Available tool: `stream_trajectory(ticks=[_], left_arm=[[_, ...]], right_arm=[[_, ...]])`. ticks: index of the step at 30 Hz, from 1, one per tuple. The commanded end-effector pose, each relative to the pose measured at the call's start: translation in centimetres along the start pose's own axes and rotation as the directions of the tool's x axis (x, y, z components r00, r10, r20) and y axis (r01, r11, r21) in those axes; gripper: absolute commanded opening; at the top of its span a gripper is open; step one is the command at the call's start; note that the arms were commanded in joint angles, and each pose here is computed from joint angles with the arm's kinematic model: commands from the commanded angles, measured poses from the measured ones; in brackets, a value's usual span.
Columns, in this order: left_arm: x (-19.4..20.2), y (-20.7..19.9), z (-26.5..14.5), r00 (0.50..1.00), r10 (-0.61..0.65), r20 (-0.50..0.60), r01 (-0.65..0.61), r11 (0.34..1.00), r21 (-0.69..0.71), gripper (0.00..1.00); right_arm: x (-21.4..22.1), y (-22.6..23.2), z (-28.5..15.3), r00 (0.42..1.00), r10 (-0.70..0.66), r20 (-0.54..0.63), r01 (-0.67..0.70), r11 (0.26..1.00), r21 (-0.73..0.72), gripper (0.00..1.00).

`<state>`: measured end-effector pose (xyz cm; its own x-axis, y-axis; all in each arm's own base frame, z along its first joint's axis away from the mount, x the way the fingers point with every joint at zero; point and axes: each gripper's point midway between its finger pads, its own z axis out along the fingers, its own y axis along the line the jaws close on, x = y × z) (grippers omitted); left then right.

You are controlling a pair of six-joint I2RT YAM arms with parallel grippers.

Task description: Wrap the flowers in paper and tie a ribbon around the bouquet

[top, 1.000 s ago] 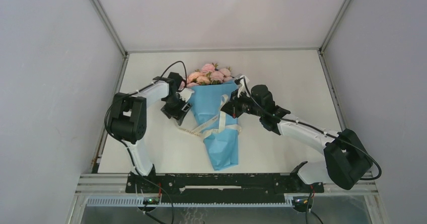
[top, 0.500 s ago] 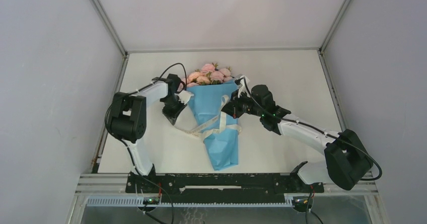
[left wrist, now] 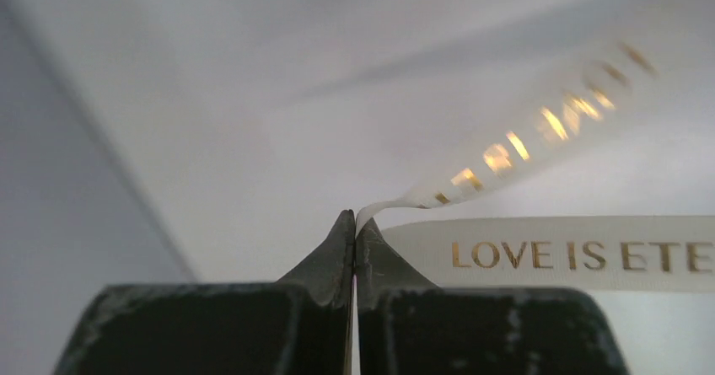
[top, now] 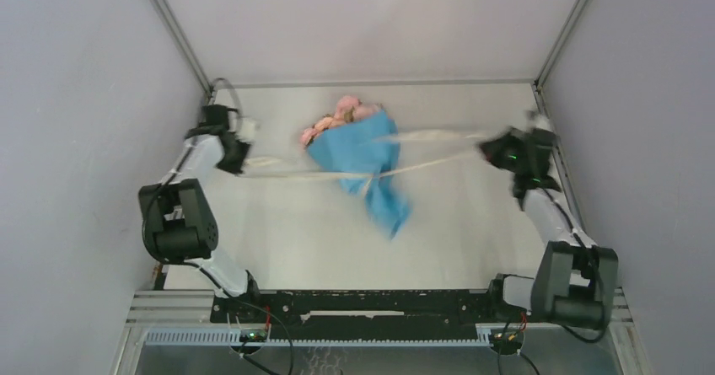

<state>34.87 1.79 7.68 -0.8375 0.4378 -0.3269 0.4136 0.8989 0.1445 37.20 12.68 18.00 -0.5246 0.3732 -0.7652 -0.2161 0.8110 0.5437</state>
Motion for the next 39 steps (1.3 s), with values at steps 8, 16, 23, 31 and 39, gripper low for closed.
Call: stream_trajectory(ticks=[8, 16, 23, 31, 39], left_arm=[[14.1, 18.6, -1.5, 0.957, -0.255, -0.138, 0.145, 0.834, -0.533, 0.0], [12.7, 19.0, -2.5, 0.964, -0.25, -0.089, 0.168, 0.835, -0.524, 0.0], [8.6, 15.0, -4.5, 0.978, -0.209, -0.009, 0.191, 0.91, -0.367, 0.0], [-6.1, 2.9, -16.0, 0.925, -0.012, 0.379, 0.039, 0.997, -0.065, 0.0], [0.3, 13.2, -13.8, 0.964, -0.154, 0.215, 0.215, 0.93, -0.299, 0.0]], right_arm=[[7.0, -21.7, -12.5, 0.804, 0.512, 0.304, -0.595, 0.677, 0.432, 0.0], [6.4, -20.6, -11.8, 0.831, 0.487, 0.27, -0.556, 0.716, 0.422, 0.0], [3.9, -14.5, -9.6, 0.926, 0.349, 0.146, -0.379, 0.852, 0.362, 0.0], [-1.4, 2.3, -7.3, 0.995, 0.062, 0.074, -0.068, 0.994, 0.084, 0.0], [-1.6, -7.6, -11.2, 0.934, 0.309, 0.181, -0.341, 0.921, 0.187, 0.0]])
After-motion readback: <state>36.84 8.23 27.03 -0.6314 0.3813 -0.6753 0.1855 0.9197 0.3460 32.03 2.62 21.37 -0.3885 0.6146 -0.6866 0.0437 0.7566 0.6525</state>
